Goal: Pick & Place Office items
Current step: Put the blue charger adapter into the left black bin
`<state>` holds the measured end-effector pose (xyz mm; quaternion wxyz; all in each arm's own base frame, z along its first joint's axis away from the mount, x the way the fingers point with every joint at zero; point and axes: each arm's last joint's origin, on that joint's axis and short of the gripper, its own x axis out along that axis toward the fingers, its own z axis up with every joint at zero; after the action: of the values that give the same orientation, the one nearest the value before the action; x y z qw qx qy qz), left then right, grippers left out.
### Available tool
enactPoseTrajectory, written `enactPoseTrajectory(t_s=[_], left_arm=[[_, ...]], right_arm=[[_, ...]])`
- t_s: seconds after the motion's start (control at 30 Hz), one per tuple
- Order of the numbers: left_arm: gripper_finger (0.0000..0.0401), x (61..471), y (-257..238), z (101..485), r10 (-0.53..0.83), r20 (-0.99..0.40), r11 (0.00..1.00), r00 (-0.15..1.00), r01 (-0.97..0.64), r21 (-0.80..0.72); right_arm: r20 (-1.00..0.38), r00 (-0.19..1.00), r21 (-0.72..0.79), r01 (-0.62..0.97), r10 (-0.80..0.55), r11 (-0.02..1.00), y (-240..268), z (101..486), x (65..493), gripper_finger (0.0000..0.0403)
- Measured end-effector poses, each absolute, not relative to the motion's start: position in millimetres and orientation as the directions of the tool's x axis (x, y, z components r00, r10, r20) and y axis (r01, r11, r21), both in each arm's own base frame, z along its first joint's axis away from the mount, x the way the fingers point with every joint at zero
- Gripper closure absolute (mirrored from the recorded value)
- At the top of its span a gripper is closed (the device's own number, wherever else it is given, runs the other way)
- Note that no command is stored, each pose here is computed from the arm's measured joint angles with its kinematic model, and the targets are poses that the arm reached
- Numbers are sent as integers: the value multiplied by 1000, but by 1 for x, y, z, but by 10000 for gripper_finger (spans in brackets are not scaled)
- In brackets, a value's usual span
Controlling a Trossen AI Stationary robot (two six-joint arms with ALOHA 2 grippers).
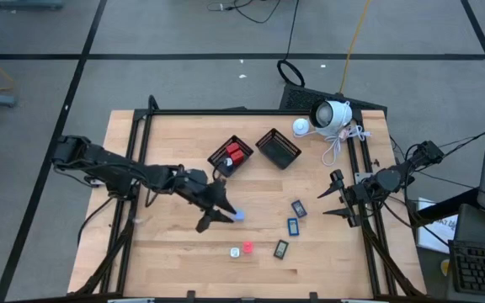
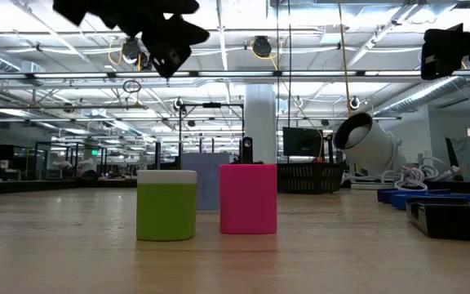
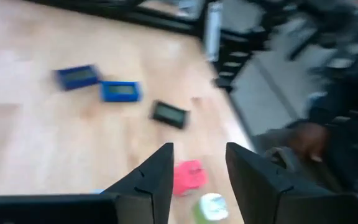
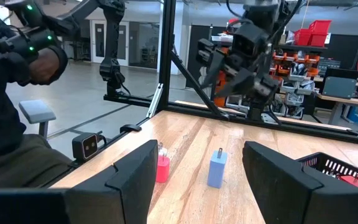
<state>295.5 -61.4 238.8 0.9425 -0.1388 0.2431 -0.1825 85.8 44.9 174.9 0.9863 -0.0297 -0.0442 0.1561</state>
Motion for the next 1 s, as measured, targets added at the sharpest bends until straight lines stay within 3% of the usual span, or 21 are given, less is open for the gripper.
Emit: enactPoseTrajectory(t_s=[0.2,0.53,0.77,1.0], left_arm=[[202,302,-71,252,-265,-552,963,791,183,-199],[137,326,-79,199,-166,-685,986,710,137,-97],[126,340,-82,158,-145,-744,987,653,143,-66],[142,345,-83,145,-143,-749,988,647,144,-64]], right_arm=[[78,947,-72,-306,311,949,45,175,86,179],[77,947,-72,-305,310,950,45,175,86,179],[78,947,-72,-305,311,949,45,175,86,179],[77,947,-72,-306,311,949,45,175,86,179]])
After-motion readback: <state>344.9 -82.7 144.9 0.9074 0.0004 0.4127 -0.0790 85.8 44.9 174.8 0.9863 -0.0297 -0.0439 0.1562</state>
